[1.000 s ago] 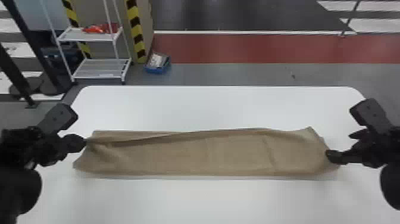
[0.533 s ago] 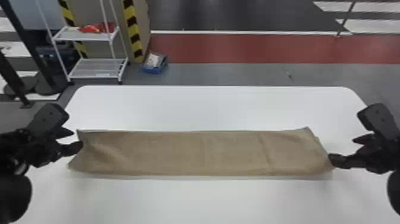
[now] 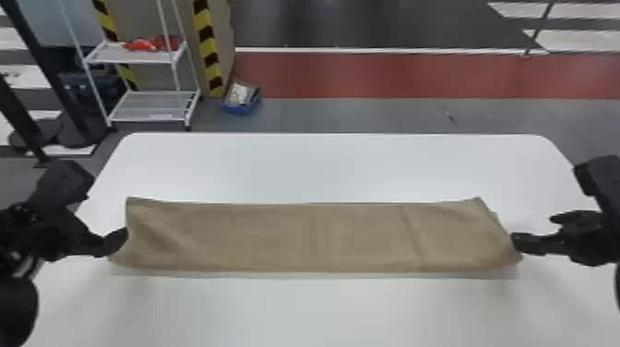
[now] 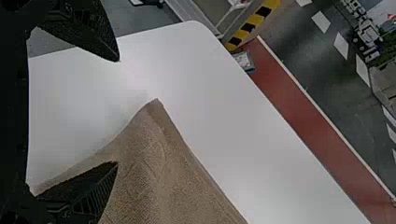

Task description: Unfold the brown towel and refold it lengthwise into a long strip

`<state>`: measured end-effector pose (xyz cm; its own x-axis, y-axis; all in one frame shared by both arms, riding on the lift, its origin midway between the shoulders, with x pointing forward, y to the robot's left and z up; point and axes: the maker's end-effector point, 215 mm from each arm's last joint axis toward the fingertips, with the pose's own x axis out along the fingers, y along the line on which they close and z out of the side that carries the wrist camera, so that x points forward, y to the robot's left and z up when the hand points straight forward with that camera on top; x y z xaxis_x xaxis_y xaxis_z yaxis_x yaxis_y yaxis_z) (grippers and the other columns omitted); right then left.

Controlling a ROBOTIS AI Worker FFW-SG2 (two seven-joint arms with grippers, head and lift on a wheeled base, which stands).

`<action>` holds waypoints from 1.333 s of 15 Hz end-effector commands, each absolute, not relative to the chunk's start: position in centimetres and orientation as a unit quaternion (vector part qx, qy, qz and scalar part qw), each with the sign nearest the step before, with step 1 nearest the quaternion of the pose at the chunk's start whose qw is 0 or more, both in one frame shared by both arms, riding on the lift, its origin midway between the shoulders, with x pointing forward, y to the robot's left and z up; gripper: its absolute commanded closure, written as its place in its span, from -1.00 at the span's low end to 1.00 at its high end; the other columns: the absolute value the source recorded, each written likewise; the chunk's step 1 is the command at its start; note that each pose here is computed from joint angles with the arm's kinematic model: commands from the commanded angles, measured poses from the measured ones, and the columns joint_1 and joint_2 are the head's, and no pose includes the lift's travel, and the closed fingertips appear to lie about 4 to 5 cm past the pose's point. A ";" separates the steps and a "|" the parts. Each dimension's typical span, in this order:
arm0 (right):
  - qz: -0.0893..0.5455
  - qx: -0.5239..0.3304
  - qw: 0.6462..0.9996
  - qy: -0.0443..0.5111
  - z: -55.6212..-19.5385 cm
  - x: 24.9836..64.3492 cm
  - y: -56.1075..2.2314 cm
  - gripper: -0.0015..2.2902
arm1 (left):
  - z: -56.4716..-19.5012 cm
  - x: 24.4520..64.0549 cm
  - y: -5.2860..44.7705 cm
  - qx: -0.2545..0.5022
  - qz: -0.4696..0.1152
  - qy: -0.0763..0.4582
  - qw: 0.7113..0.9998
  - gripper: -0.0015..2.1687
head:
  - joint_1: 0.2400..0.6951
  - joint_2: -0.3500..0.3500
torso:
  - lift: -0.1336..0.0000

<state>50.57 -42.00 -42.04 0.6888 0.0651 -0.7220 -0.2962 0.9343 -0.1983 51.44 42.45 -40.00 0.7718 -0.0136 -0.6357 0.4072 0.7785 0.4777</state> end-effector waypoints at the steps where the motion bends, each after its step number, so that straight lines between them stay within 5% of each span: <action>1: 0.110 -0.120 0.908 0.385 -42.7 50.7 -40.9 -0.75 | -39.7 50.9 42.9 0.309 -0.114 0.313 0.891 -0.98 | 1.00 0.01 | -0.85; 8: 0.144 -0.060 0.907 0.392 -44.9 49.7 -37.7 -0.75 | -39.1 50.3 42.8 0.309 -0.111 0.306 0.894 -0.98 | 1.00 0.13 | -0.85; 15: 0.150 -0.045 0.907 0.390 -45.5 47.8 -37.1 -0.39 | -39.2 49.9 42.7 0.309 -0.113 0.307 0.893 -0.98 | 1.00 0.18 | -0.85; 20: 0.146 -0.038 0.919 0.365 -43.3 47.5 -37.7 -0.53 | -39.4 49.7 42.4 0.311 -0.116 0.306 0.892 -0.98 | 1.00 0.17 | -0.85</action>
